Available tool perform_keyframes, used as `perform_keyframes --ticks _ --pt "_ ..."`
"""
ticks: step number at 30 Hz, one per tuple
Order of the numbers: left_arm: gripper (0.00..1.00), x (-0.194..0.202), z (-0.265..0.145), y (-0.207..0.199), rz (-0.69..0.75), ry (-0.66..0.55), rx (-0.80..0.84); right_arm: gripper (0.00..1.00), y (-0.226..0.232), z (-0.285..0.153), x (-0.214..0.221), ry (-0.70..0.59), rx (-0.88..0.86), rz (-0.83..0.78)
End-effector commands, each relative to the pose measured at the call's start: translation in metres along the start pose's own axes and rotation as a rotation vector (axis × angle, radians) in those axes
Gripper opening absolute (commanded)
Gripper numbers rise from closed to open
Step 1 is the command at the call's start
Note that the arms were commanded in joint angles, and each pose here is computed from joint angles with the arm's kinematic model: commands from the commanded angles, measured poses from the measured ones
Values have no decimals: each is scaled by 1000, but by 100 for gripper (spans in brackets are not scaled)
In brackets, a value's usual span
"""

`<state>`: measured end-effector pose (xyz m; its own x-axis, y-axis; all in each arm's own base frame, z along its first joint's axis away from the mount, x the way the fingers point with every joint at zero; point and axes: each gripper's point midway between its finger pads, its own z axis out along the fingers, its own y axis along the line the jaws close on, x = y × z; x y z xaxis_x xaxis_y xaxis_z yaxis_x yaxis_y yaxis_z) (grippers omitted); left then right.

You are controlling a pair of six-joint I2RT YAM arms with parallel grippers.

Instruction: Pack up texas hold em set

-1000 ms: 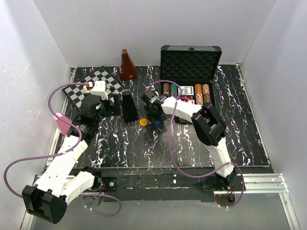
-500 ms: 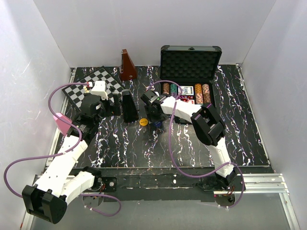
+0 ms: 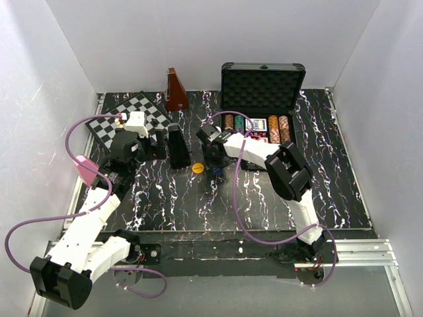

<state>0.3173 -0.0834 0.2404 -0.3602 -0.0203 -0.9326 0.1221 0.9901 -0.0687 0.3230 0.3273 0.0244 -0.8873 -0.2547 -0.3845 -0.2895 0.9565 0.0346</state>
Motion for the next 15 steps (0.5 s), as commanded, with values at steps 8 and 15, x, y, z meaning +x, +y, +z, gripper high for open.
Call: perform_keyframes --ticks 8,15 --pt "98 -8 -5 1 -5 -31 -3 46 -11 -37 -6 -34 -3 23" --pt "98 -7 -4 0 -4 -28 0 45 -15 -64 -13 -77 -11 25"
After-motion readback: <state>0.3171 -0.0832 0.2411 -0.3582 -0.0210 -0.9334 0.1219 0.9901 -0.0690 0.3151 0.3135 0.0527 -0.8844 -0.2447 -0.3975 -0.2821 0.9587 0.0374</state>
